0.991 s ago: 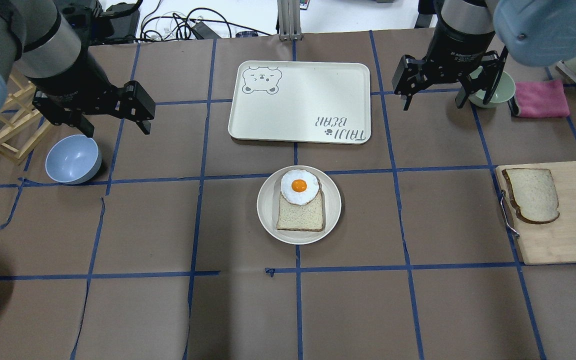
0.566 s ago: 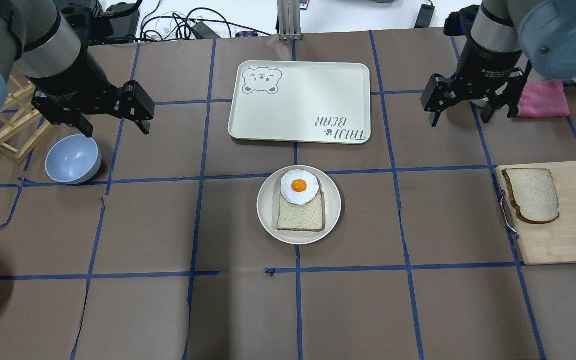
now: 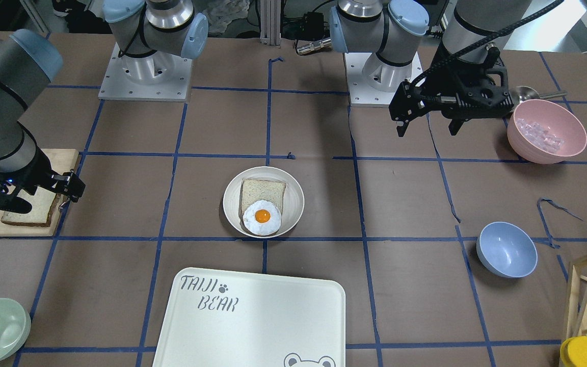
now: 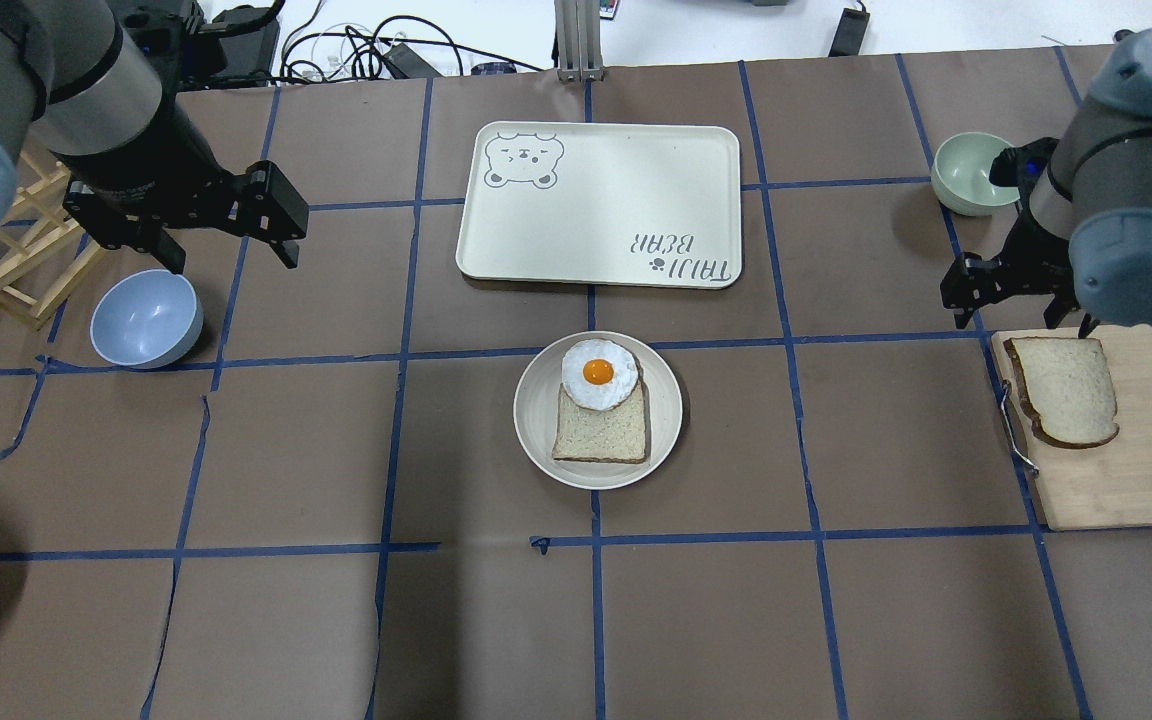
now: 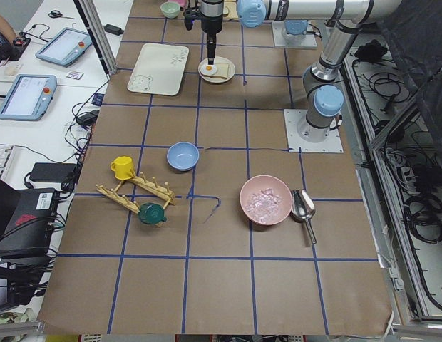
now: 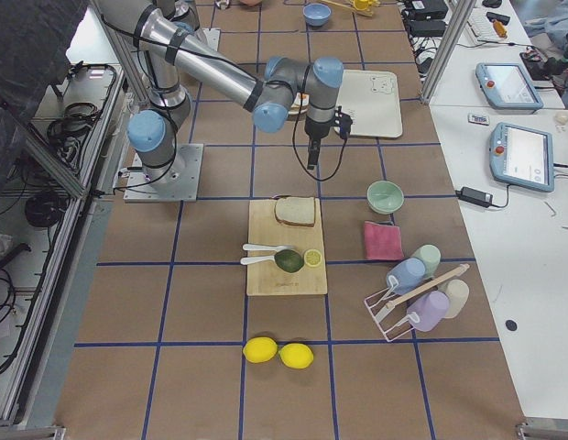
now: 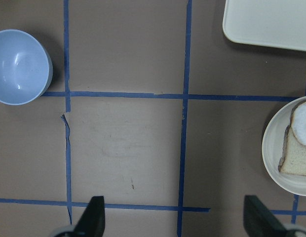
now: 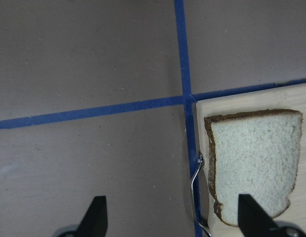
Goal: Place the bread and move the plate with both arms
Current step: 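Lower the right gripper and grasp the white bread slice by its edge, then carry the bread slice with the right gripper over the egg plate, then release the bread onto the egg and raise the right gripper away, then reach the left gripper to the plate rim and grasp it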
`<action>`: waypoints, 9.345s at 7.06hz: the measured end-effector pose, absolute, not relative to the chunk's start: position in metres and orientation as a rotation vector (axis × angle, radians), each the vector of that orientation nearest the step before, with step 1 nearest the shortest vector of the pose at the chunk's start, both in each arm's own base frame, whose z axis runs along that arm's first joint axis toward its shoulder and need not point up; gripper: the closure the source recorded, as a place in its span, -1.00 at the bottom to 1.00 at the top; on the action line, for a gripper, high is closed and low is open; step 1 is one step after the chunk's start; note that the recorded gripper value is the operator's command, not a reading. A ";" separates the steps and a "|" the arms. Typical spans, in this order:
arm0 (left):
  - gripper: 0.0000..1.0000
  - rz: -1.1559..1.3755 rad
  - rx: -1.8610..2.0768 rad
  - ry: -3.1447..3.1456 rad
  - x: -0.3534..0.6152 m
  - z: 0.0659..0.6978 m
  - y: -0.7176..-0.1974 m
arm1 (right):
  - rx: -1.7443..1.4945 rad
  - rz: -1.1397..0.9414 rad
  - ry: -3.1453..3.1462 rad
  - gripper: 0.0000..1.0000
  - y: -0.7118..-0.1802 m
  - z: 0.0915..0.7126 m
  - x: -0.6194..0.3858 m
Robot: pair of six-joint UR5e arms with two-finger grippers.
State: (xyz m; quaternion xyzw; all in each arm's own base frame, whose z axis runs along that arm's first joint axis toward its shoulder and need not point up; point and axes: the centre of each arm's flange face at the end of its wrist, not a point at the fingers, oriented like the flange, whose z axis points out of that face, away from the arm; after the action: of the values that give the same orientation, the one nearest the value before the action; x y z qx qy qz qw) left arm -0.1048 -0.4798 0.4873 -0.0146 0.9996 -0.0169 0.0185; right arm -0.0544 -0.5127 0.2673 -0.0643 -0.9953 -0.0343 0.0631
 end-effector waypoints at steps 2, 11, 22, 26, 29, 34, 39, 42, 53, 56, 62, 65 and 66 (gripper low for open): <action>-1.00 -0.045 -0.045 3.102 -0.104 0.485 -0.481 | -0.211 -0.173 -2.953 -0.27 -0.501 0.218 -0.075; -1.00 -0.063 -0.047 3.100 -0.104 0.489 -0.480 | -0.118 -0.333 -2.833 1.00 -0.480 0.183 -0.085; -1.00 -0.074 -0.071 3.103 -0.104 0.479 -0.492 | 0.015 -0.028 -2.818 1.00 -0.457 0.321 0.089; -1.00 -0.069 -0.062 3.103 -0.104 0.478 -0.492 | -0.027 0.162 -2.918 1.00 -0.431 0.336 0.315; -1.00 -0.065 -0.059 3.101 -0.103 0.477 -0.492 | -0.089 0.203 -2.931 1.00 -0.420 0.301 0.421; -1.00 -0.058 -0.053 3.102 -0.102 0.476 -0.492 | -0.042 0.264 -2.947 -0.19 -0.410 0.266 0.424; -1.00 0.004 -0.073 3.101 -0.099 0.461 -0.501 | -0.116 0.324 -3.131 -1.00 -0.514 0.384 0.313; -1.00 0.063 -0.090 3.122 -0.106 0.433 -0.506 | -0.015 0.143 -3.139 -1.00 -0.566 0.465 0.218; -0.23 0.090 0.159 3.333 -0.240 0.229 -0.499 | -0.033 0.124 -3.154 -1.00 -0.548 0.522 0.170; -0.21 0.143 0.187 3.325 -0.242 0.208 -0.501 | 0.065 0.128 -3.152 -1.00 -0.539 0.524 0.169; 0.93 0.240 0.203 3.314 -0.252 0.179 -0.495 | 0.085 0.128 -3.150 -1.00 -0.538 0.524 0.170; 1.00 0.256 0.139 3.314 -0.255 0.177 -0.493 | 0.084 0.127 -3.151 -1.00 -0.538 0.523 0.170; 1.00 0.263 0.100 3.314 -0.257 0.178 -0.492 | 0.084 0.127 -3.150 -1.00 -0.538 0.523 0.169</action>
State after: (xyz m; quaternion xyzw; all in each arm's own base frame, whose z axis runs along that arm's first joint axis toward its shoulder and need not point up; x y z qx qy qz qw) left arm -0.2573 -0.4919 0.1783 0.0300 0.9922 0.0787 -0.0918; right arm 0.1694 -0.5383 0.5228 0.0266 -0.9988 0.0401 -0.0062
